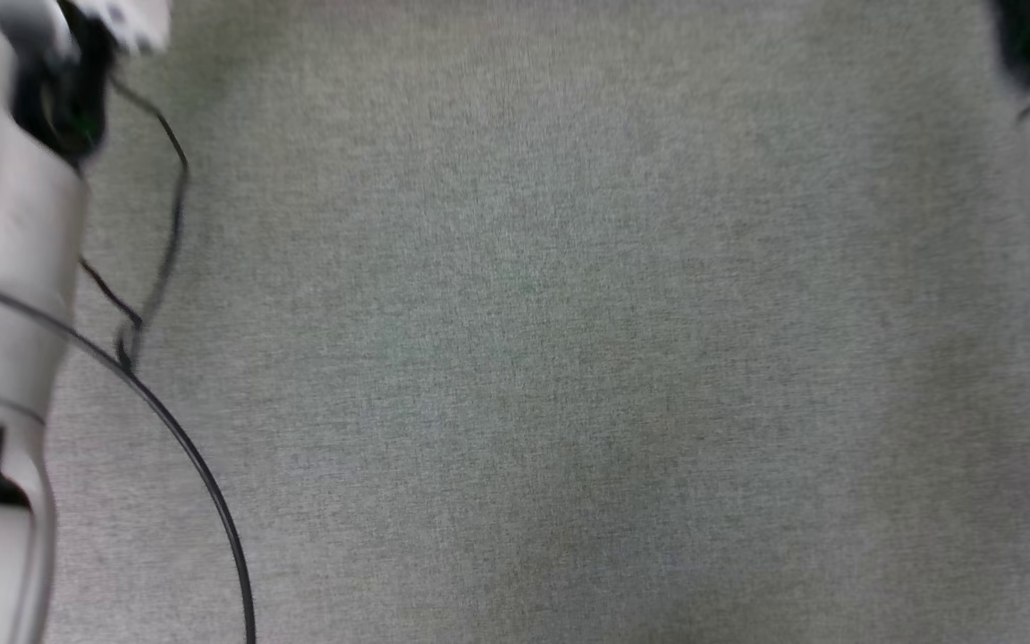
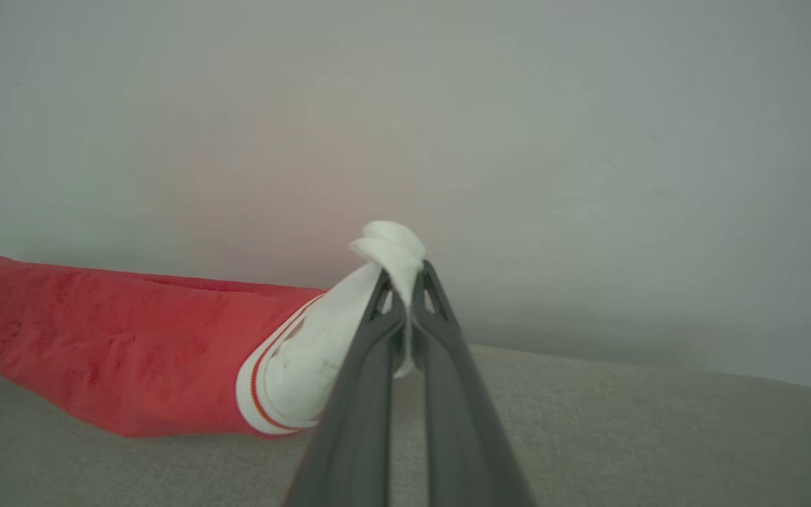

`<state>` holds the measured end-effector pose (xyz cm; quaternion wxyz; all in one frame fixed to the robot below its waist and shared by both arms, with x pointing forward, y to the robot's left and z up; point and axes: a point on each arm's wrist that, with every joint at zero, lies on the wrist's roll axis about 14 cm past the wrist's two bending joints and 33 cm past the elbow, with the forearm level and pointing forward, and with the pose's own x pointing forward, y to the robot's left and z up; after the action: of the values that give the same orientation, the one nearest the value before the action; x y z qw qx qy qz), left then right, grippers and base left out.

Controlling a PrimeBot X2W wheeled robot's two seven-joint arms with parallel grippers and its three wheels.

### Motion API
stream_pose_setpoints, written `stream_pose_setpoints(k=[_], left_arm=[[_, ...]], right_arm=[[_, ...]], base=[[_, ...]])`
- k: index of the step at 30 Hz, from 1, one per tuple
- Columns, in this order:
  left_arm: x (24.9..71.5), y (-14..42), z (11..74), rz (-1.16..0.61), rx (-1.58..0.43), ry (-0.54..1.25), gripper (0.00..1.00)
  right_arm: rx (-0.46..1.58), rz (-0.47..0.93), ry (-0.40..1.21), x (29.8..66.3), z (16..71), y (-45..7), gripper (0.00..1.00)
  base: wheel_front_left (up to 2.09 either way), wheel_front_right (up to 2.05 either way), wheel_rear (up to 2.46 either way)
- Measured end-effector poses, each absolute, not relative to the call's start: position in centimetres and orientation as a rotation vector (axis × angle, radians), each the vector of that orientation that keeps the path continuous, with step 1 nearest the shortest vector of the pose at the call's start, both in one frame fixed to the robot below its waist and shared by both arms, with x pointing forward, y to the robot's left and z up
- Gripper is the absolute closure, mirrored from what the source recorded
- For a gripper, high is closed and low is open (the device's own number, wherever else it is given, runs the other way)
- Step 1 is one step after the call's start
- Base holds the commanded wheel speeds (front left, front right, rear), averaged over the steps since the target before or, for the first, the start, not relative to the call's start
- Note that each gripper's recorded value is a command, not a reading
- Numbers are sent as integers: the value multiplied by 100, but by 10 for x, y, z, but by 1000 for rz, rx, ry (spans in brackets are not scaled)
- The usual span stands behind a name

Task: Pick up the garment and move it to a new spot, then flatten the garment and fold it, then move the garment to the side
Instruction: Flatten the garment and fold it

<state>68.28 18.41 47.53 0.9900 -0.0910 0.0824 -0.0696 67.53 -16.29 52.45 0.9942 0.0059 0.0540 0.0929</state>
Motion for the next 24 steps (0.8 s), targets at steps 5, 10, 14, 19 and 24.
stream_pose_setpoints(k=[5,10,14,19,24], left_arm=[[636,193,442,-103,-230,267,100],[583,202,430,-81,-255,291,100],[541,205,429,-87,-251,302,100],[496,204,441,-94,-236,287,100],[452,206,461,-89,-201,263,100]], right_arm=[[29,204,182,627,486,-161,100],[64,207,204,571,472,-167,100],[87,206,194,530,476,-172,100],[109,191,193,478,481,-181,100],[119,175,223,429,479,-185,100]], base=[[0,0,0],[0,0,0],[0,0,0],[0,0,0],[0,0,0]])
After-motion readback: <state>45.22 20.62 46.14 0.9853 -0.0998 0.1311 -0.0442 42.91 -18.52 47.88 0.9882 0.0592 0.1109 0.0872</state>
